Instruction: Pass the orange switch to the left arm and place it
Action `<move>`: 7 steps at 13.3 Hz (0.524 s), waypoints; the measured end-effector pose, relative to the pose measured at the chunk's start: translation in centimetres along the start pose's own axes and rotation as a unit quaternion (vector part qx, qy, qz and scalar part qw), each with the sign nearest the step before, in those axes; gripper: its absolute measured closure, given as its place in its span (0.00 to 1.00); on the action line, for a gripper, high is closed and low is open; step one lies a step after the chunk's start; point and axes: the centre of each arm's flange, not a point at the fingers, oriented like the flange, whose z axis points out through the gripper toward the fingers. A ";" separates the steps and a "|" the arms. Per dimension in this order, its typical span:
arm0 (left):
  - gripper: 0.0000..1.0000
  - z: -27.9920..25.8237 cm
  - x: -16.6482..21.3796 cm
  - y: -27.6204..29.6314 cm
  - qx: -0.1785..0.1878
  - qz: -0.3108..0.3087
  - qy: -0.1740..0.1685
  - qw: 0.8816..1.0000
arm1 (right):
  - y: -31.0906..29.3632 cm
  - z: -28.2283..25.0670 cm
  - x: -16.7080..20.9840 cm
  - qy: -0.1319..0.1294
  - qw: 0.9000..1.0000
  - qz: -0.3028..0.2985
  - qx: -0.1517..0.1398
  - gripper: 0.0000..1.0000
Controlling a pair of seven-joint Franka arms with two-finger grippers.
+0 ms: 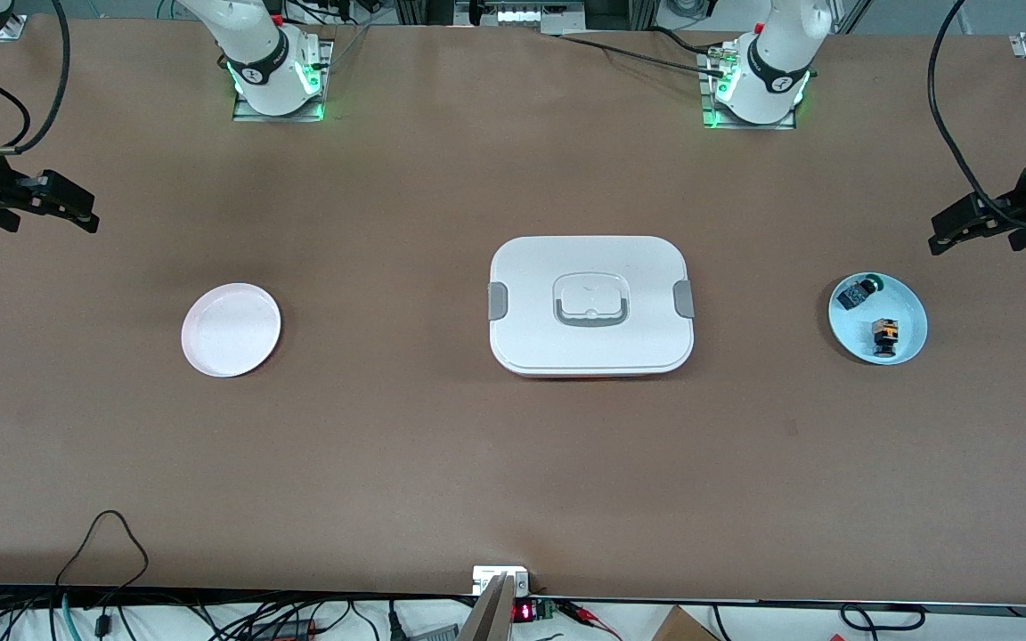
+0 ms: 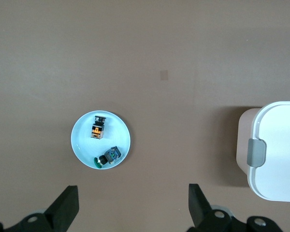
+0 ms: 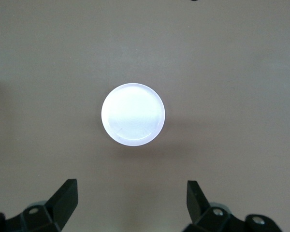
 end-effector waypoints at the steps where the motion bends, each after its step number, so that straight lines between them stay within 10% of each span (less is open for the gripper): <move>1: 0.00 -0.1 0.0 0.0 0.000 0.000 0.001 1.000 | 0.0 -0.1 0.0 0.001 1.000 0.000 0.000 0.00; 7: 0.00 -0.2 0.0 -0.3 0.000 -0.002 0.002 1.000 | 0.0 -0.2 0.0 0.001 1.000 0.000 0.000 0.00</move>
